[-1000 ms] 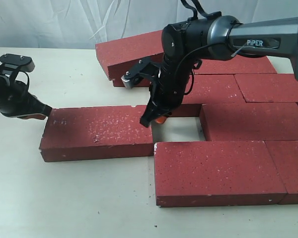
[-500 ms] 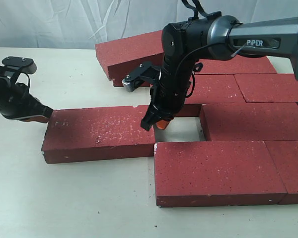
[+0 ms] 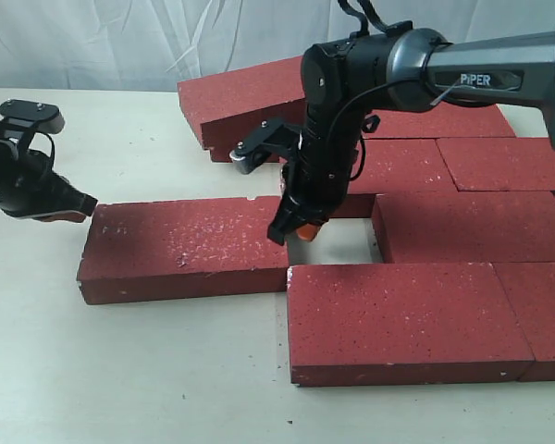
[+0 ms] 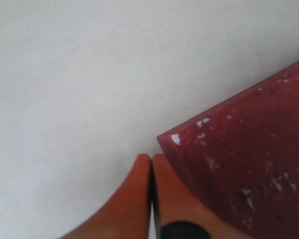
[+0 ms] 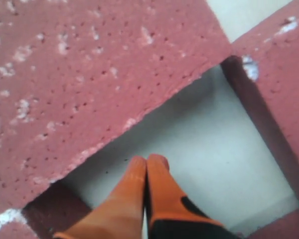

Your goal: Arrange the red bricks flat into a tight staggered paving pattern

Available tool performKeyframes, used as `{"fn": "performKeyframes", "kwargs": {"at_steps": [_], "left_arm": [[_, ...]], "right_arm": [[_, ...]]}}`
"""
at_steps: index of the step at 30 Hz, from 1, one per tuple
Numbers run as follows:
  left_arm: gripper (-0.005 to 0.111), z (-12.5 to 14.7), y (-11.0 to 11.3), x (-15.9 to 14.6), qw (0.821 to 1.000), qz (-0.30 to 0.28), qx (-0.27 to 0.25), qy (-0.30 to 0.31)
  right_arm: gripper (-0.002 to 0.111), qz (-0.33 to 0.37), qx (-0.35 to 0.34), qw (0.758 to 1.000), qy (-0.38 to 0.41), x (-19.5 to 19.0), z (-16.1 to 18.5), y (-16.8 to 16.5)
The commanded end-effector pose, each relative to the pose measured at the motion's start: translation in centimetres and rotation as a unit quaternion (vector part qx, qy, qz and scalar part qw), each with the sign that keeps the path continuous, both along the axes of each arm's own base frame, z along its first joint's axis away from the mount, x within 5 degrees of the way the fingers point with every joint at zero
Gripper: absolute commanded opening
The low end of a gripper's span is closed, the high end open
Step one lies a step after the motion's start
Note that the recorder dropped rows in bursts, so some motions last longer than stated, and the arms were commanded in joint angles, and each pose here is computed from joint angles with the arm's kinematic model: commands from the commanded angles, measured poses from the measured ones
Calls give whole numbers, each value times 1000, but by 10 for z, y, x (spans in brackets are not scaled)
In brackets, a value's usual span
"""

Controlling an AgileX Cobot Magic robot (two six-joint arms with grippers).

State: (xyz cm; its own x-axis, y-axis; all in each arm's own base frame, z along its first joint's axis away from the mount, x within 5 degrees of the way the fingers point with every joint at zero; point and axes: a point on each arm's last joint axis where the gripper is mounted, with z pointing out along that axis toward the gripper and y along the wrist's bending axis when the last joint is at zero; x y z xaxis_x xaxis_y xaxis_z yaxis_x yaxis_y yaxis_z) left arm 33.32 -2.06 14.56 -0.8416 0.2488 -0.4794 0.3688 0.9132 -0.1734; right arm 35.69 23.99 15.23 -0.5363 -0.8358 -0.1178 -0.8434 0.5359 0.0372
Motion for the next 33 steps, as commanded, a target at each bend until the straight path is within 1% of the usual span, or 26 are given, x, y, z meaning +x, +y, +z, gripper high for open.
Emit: {"fn": "performKeyframes", "kwargs": {"at_steps": [1,3,5,6,8,12,15,24,33], "left_arm": [[0,3,1,2,1000,9,1,-13],[0,3,1,2,1000,9,1,-13],[0,4,0,2,1000,14,-5,-9],[0,3,-1,1,1000,18,-9,-4],[0,3,-1,0,1000,15,-13,2],[0,3,-1,0,1000,14,-11,1],[0,3,-1,0,1000,14,-11,1],[0,3,-1,1,1000,16,-12,0],[0,3,-1,1,1000,16,-11,-1]], "right_arm": [[-1,-8,17,996,-92,12,34,-2],[-1,-11,55,987,-149,20,51,3],[-1,-43,126,972,-192,27,61,13],[-1,-41,144,967,-207,31,62,17],[-1,-17,142,965,-222,36,57,22],[-1,-10,117,978,-173,39,44,28],[-1,-5,103,983,-153,43,40,30],[-1,3,75,989,-126,52,18,34],[-1,7,61,992,-112,51,9,33]]}}
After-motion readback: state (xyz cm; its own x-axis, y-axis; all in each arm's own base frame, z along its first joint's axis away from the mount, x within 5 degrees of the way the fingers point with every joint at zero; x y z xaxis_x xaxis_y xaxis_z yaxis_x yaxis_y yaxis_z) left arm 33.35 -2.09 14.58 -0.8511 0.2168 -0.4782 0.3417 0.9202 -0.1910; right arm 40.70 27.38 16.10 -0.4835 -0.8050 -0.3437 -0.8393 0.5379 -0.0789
